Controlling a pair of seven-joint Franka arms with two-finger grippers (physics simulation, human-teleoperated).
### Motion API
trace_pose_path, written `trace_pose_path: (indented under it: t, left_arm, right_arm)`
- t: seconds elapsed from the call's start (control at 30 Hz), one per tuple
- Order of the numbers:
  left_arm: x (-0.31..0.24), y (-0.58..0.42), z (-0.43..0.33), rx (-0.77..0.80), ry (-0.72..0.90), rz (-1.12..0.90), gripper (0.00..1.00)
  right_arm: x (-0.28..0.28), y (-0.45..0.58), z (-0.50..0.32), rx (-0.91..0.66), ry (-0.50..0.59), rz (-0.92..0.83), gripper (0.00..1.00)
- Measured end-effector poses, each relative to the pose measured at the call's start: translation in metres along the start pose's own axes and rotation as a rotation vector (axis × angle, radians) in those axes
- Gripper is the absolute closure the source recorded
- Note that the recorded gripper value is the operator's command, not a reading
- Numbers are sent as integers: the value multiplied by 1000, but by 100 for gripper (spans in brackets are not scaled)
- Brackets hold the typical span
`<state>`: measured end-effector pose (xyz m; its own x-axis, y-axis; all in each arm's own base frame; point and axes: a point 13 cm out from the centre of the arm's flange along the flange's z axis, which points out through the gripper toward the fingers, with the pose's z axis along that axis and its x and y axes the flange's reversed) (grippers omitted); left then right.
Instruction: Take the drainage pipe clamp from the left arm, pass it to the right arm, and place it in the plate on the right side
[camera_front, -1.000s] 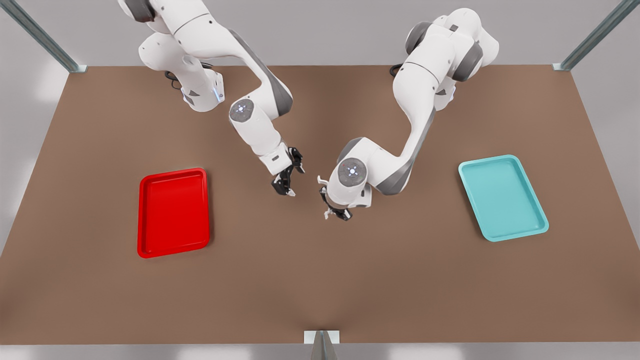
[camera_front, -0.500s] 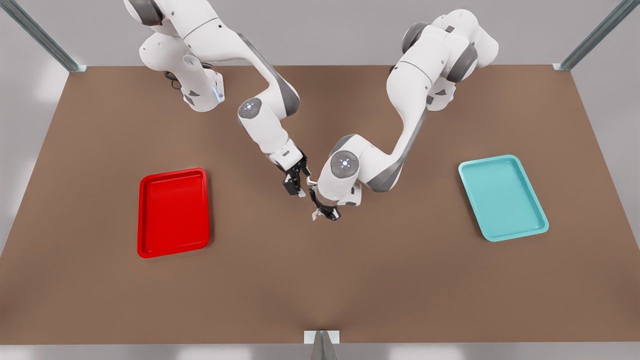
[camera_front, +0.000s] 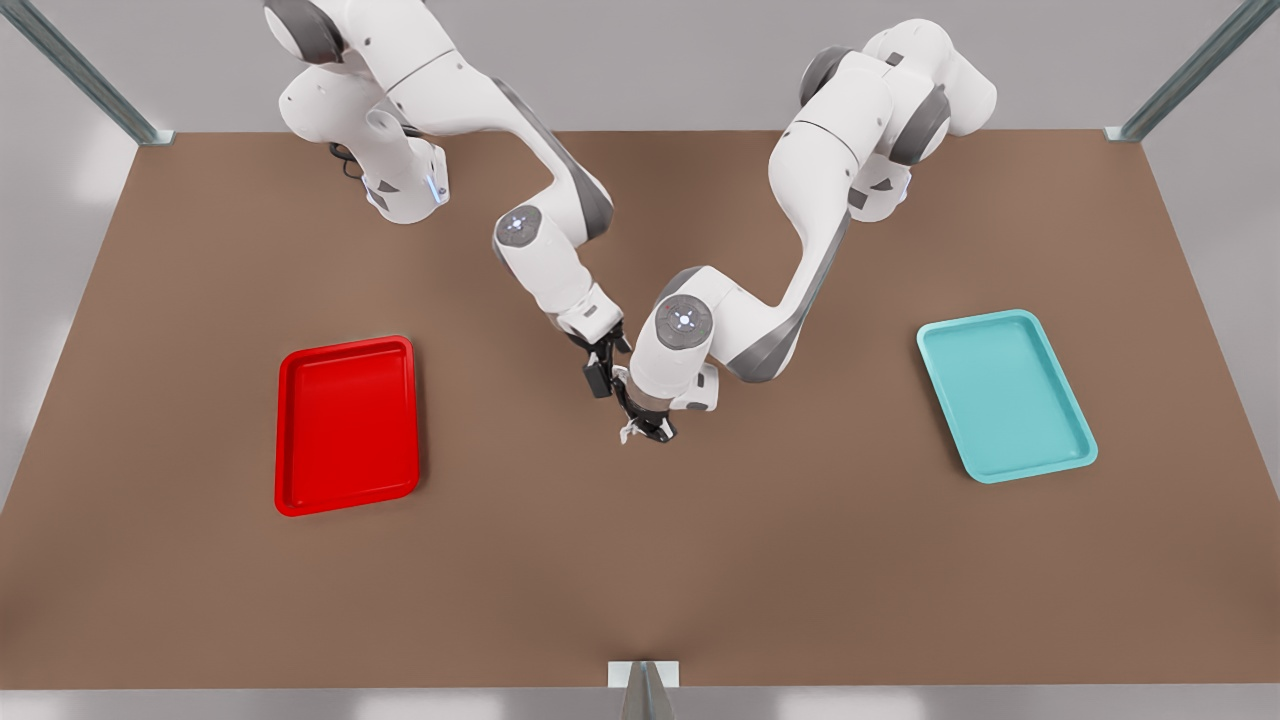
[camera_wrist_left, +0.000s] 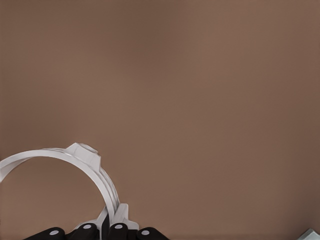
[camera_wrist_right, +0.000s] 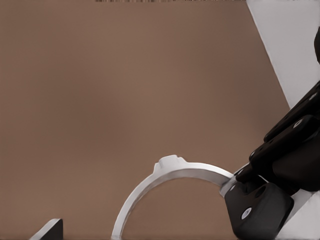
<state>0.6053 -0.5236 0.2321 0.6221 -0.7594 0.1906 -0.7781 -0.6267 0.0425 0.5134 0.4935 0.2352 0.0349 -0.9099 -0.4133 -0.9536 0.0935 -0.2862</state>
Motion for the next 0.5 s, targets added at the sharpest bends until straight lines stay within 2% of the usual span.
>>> trace_pose_path:
  t: [0.5]
  left_arm:
    - [0, -14, -9, -5, 11, -24, 79]
  right_arm:
    - [10, -10, 33, 11, 19, -15, 0]
